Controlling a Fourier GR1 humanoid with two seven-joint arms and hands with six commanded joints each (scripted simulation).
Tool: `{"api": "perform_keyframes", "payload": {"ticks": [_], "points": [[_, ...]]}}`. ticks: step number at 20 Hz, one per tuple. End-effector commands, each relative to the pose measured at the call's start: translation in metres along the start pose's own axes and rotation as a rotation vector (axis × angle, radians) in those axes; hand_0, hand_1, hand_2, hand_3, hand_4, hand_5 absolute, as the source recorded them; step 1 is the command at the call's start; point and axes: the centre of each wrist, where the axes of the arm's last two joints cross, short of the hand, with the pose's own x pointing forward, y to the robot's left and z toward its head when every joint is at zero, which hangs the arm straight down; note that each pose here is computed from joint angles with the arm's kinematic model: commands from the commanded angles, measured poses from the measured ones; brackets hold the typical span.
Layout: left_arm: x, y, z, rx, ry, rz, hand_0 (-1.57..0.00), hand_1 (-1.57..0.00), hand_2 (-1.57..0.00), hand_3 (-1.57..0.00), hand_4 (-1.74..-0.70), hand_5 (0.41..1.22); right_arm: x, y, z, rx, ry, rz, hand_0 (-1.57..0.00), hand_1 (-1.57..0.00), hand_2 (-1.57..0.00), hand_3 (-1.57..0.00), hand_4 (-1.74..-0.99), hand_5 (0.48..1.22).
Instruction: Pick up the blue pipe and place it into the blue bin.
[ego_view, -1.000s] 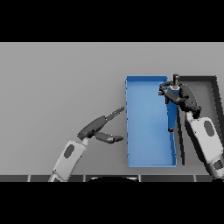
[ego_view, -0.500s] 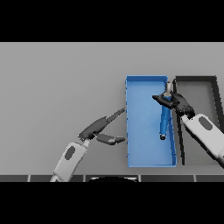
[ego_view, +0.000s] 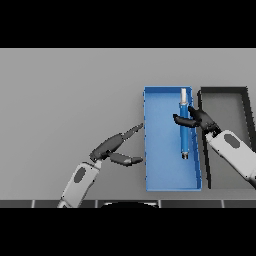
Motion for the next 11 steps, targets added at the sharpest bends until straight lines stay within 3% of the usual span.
{"api": "perform_keyframes", "payload": {"ticks": [1,11], "points": [[0.0020,0.0018,0.0005,0.005,-0.008,-0.003,0.00,0.00,0.00,0.00,-0.89,0.429,-0.0029,0.0013,-0.0016,0.000,0.009,0.004,-0.03,-0.02,-0.02,-0.01,-1.036,0.713],[0.0020,-0.0024,-0.0012,0.002,0.003,0.000,0.00,0.00,0.00,0.00,-0.88,0.431,-0.0013,0.0026,-0.0015,0.014,0.009,0.045,-0.01,-0.01,-0.01,0.00,-1.022,0.643]]}}
